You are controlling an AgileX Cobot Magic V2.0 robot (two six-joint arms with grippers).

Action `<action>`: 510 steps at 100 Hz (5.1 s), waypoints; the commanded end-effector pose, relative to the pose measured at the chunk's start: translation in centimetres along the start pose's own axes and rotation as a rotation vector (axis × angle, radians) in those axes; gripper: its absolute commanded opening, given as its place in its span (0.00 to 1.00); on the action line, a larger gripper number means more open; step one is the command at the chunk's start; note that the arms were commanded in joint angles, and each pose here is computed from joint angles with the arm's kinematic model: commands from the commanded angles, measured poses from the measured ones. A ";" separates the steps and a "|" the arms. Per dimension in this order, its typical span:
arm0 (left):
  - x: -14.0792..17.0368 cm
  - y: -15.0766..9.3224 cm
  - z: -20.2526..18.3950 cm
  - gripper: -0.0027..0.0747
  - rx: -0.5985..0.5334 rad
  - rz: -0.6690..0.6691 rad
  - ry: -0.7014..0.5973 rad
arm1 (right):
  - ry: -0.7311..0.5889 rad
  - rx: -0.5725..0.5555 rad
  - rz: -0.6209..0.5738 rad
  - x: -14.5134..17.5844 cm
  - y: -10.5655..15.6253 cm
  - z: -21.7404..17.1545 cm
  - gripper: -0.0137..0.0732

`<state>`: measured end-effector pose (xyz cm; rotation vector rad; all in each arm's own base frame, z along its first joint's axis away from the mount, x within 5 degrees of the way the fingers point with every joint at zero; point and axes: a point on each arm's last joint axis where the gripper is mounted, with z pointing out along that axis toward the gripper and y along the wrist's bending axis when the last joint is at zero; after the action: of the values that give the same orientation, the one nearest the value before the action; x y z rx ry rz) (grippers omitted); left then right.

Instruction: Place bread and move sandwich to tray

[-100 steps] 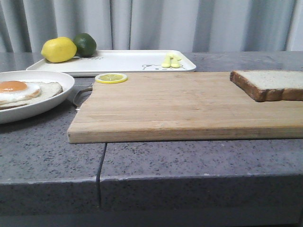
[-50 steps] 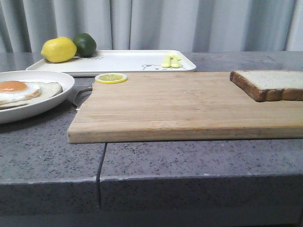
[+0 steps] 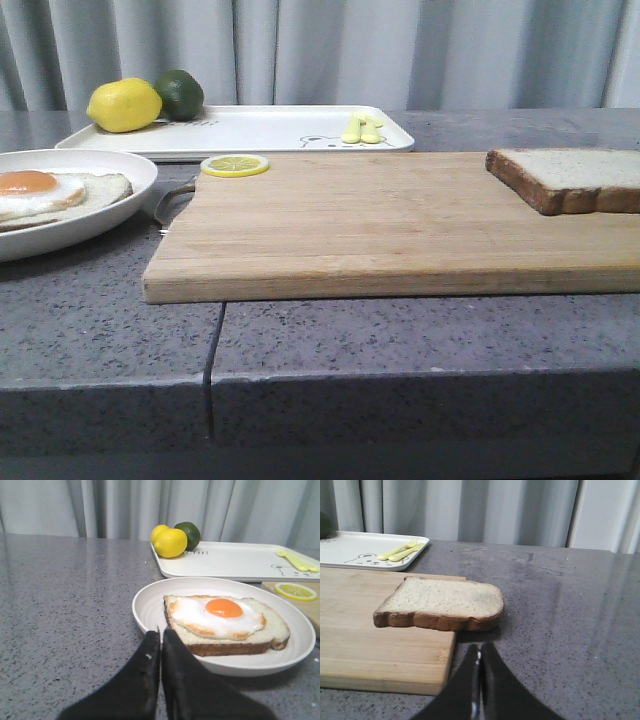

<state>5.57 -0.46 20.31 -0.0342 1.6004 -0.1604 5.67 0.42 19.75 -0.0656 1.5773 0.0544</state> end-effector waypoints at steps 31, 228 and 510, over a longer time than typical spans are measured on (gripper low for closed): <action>-4.7 -0.9 -1.2 0.01 0.053 -0.200 -0.073 | -0.008 -0.009 0.166 -2.8 0.1 -0.8 0.08; -16.0 -3.4 6.3 0.60 0.083 -0.082 0.470 | 0.286 -0.007 0.162 -14.4 0.2 3.8 0.80; -16.0 -3.4 6.3 0.53 0.083 -0.082 0.470 | 0.522 -0.016 0.792 -5.7 -6.3 17.6 0.80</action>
<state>11.91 -2.31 34.85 0.0106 2.1510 -0.2929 23.22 -4.41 23.81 0.6005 2.1043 0.6760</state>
